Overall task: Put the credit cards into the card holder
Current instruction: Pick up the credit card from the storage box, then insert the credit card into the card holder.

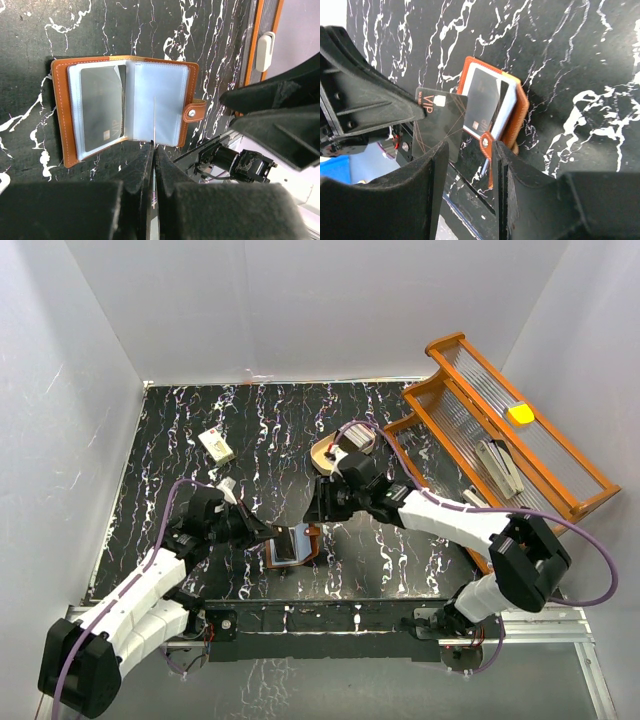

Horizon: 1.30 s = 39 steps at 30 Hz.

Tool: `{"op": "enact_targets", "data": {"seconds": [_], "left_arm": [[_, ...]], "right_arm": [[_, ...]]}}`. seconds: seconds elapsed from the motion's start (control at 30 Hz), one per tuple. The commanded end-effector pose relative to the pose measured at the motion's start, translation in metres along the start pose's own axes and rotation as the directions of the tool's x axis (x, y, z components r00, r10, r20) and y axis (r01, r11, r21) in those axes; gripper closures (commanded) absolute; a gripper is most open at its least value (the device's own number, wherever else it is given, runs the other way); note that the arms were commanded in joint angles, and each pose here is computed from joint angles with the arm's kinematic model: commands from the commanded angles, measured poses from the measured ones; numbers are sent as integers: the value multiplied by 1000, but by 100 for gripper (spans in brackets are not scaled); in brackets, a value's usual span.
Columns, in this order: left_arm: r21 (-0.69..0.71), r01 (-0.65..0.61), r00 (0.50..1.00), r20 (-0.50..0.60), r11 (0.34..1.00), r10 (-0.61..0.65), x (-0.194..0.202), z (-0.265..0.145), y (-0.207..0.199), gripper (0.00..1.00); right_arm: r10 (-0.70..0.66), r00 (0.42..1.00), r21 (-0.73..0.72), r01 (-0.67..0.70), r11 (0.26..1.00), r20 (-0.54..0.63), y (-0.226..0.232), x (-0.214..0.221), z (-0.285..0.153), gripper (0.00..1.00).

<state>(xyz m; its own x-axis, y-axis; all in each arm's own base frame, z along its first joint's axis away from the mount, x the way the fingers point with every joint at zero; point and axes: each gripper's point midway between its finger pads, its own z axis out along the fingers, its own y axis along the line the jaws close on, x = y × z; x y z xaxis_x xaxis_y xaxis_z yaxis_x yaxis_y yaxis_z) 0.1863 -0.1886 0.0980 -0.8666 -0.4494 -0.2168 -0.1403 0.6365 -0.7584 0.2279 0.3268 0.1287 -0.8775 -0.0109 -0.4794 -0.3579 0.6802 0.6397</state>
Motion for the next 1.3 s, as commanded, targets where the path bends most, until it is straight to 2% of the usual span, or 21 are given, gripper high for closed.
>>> {"op": "enact_targets", "data": {"seconds": [0.0, 0.27, 0.53, 0.67, 0.9, 1.27], "left_arm": [[-5, 5, 1000, -20, 1000, -5, 7, -2, 4, 100], [-10, -11, 998, -55, 1000, 11, 12, -4, 4, 100], [78, -12, 995, -96, 997, 20, 17, 3, -7, 100], [68, -11, 994, -110, 998, 19, 19, 9, -1, 100], [68, -21, 990, -137, 997, 30, 22, 23, 9, 100], [111, -53, 987, -142, 992, 68, 20, 35, 9, 100]], "right_arm": [[-83, 996, 26, 83, 996, 34, 20, -7, 5, 62], [-146, 989, 72, 144, 987, 17, 31, 1, 20, 64], [-172, 983, 183, 181, 966, -60, 5, 19, 34, 67], [-185, 979, 239, 200, 950, -86, -9, 22, 39, 71], [-209, 974, 306, 228, 925, -93, -27, 22, 41, 75], [-232, 966, 357, 256, 898, -111, -48, 30, 45, 76]]}}
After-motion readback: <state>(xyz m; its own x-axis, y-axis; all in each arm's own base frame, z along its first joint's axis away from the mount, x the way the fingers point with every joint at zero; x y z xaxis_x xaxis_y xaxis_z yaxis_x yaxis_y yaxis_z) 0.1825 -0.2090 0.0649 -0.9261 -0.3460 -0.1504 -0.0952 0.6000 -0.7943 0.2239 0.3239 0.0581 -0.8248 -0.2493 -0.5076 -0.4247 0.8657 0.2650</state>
